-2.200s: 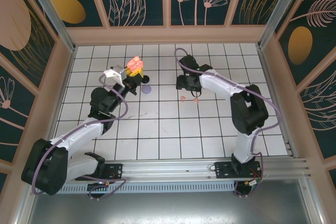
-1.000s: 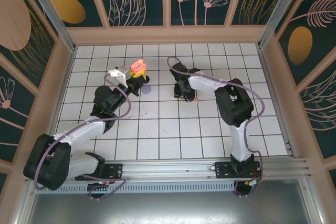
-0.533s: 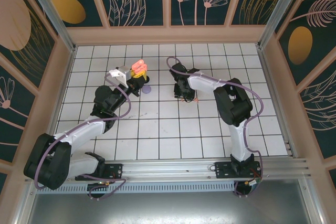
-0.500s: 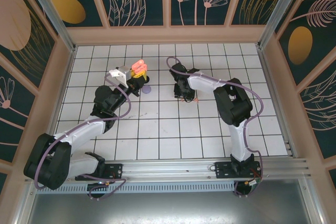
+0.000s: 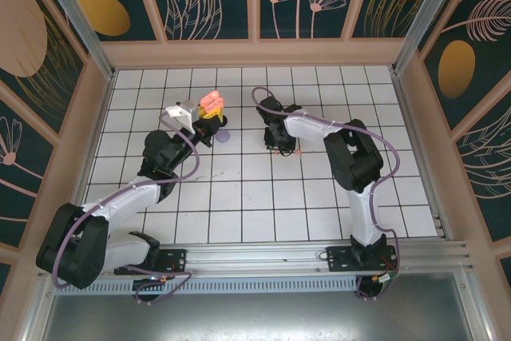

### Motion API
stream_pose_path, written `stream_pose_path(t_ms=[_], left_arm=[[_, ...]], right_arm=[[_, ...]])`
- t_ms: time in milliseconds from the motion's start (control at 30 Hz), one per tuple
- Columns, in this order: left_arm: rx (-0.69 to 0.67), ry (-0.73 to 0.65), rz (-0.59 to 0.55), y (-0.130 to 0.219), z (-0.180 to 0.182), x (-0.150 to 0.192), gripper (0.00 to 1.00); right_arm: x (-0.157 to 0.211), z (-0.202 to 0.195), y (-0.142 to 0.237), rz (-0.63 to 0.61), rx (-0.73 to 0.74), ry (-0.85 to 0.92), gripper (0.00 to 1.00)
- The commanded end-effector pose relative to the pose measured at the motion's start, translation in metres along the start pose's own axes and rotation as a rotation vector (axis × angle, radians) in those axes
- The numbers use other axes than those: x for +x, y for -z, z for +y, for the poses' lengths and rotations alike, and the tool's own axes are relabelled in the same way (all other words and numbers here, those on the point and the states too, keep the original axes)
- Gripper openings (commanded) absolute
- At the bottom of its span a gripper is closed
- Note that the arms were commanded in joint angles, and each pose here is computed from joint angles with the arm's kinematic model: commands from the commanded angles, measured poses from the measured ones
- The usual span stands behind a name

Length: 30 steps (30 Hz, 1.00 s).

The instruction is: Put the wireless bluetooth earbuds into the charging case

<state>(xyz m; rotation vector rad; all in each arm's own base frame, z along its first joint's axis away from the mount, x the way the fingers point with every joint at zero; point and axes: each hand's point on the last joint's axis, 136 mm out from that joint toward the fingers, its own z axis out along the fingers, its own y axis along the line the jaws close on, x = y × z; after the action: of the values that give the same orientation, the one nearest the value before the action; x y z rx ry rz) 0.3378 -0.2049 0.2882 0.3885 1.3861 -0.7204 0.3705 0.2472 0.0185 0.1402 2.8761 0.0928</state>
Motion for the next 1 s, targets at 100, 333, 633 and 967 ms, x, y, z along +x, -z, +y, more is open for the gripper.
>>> stream_pose_path(t_ms=[100,333,633,967], left_arm=[[0.027,0.003,-0.025,-0.004,-0.006,-0.01,0.0],[0.029,0.004,-0.026,-0.004,-0.007,-0.011,0.0],[0.042,0.012,-0.023,-0.006,-0.009,-0.01,0.0],[0.045,0.009,-0.023,-0.006,-0.01,-0.01,0.0]], right_arm=[[0.006,0.009,-0.007,0.002,-0.002,-0.001,0.27],[0.001,0.011,0.004,-0.029,-0.023,-0.008,0.22],[-0.002,0.012,0.012,-0.047,-0.034,-0.008,0.32],[0.007,0.006,0.01,-0.026,-0.009,-0.03,0.49]])
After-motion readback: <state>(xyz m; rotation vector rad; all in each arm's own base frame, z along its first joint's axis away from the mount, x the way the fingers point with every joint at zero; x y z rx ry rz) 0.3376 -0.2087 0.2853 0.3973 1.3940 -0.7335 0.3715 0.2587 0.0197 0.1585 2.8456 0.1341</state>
